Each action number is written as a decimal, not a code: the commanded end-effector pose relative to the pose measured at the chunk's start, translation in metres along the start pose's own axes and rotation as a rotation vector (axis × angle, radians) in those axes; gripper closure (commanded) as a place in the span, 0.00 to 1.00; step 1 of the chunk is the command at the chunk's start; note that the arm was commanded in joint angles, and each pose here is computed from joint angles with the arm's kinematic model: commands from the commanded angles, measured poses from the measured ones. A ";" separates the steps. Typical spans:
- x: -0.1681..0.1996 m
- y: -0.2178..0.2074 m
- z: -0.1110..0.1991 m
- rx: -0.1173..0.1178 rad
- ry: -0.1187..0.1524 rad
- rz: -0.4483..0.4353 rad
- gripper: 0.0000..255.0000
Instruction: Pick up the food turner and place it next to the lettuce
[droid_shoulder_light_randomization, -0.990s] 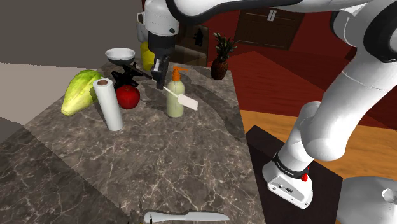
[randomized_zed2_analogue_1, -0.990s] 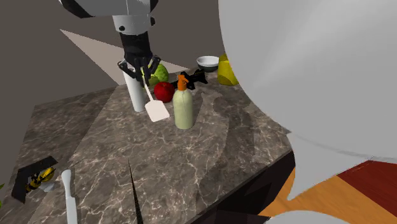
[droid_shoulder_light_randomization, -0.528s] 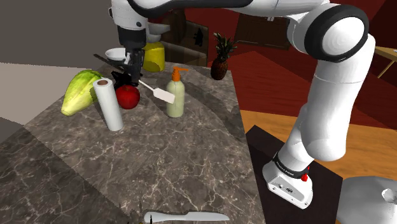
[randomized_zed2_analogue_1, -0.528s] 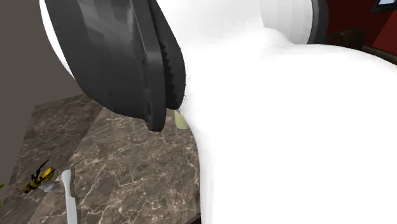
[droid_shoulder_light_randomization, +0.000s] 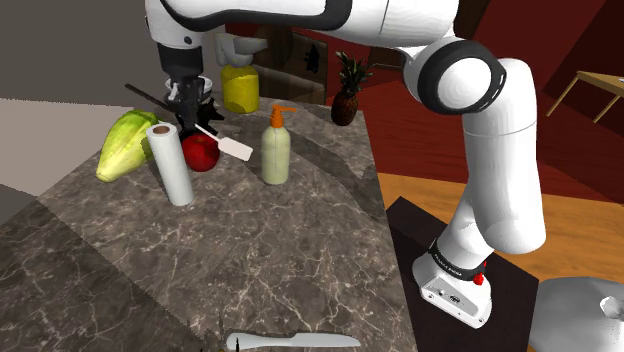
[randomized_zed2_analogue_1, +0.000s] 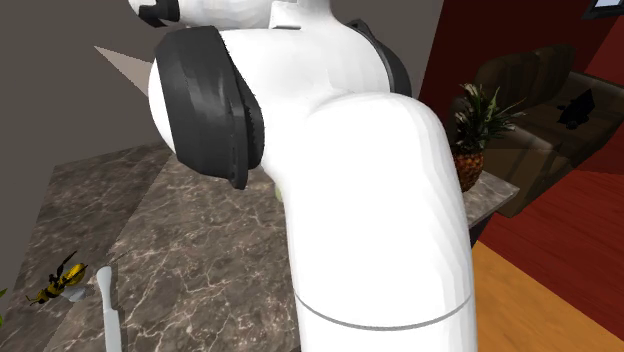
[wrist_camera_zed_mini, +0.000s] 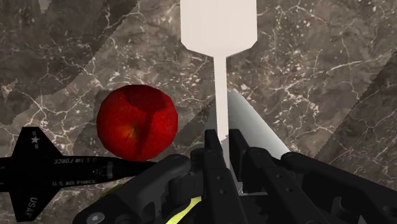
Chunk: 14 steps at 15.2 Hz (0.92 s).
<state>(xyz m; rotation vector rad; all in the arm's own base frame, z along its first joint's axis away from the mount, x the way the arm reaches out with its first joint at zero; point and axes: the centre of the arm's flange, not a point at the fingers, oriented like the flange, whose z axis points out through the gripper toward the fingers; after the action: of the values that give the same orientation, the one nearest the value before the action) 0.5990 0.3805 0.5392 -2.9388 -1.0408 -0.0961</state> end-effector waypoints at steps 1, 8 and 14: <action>0.000 0.000 0.010 0.000 0.001 0.000 1.00; -0.002 0.000 0.047 0.000 0.001 0.000 1.00; -0.004 0.000 0.079 0.000 0.001 0.000 1.00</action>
<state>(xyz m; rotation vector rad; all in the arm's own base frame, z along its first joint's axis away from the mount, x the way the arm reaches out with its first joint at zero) 0.5984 0.3812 0.4645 -2.9389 -1.0404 -0.0965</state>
